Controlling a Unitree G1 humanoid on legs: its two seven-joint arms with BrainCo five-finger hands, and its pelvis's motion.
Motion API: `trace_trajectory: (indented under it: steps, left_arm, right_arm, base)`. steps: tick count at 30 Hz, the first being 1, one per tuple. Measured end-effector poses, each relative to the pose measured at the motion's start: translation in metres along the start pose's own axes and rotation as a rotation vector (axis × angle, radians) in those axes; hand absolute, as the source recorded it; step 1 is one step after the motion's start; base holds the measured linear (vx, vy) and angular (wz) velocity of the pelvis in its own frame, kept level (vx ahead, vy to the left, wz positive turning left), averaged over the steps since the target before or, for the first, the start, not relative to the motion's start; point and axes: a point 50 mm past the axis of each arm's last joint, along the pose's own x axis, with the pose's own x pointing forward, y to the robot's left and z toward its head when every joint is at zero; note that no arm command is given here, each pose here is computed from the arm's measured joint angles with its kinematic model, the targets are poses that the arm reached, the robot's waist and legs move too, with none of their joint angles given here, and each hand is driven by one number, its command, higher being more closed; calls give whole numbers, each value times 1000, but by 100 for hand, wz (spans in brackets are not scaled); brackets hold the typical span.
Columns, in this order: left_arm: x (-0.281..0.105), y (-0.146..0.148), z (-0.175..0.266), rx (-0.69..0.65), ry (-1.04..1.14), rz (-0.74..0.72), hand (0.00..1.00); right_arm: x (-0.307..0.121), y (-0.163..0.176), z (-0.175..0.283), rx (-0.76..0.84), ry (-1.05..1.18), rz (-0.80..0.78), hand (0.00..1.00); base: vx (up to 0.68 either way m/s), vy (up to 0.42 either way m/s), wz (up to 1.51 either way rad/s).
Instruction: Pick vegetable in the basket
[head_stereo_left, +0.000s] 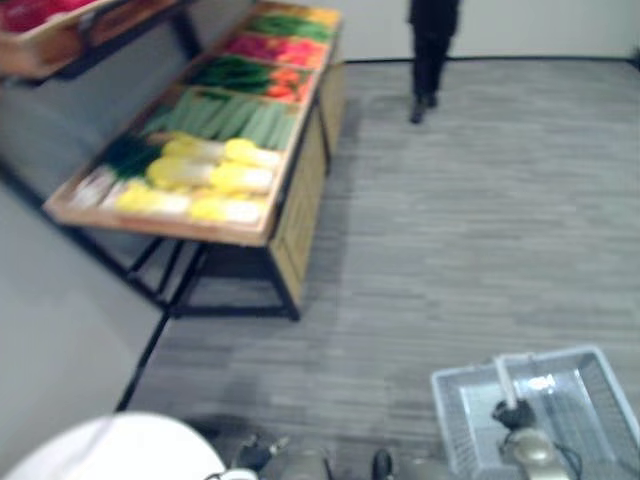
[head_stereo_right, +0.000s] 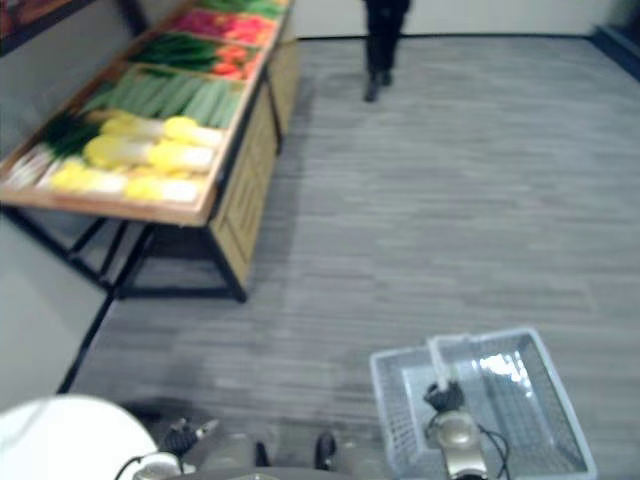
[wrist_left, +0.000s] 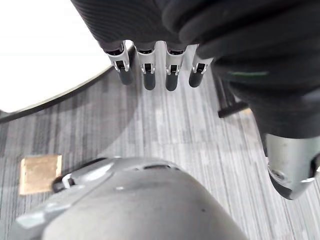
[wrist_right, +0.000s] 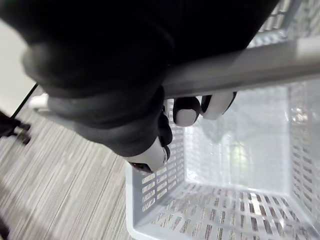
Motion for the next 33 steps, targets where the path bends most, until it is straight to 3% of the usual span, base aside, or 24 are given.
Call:
trace_trajectory:
  steps: [8, 14, 19, 23, 27, 33]
  left_arm:
    - [-2, -1, -6, -3, 13, -9, 0]
    - [2, -2, 6, 1, -18, -19, 0]
    - [4, 1, 13, -25, -31, -6, 0]
    - [1, -13, 6, -131, 6, -18, 0]
    - [-7, -8, -21, -229, 87, 22, 0]
    - [-8, -5, -24, -241, 85, 31, 0]
  right_arm:
    - [-8, 10, -30, -25, 118, 41, 100]
    - [-12, 20, -38, 6, 155, 60, 100]
    - [-17, 26, -51, 43, 214, 75, 100]
    - [-17, 3, -70, 105, 308, -3, 100]
    - [-22, 9, -77, 90, 324, 22, 100]
    - [-10, 7, -57, 112, 286, 17, 100]
  base:
    - [284, 178, -90]
    - [231, 48, 20]
    - [422, -231, 32]
    - [578, -398, 64]
    - [489, -330, 51]
    - [388, -159, 14]
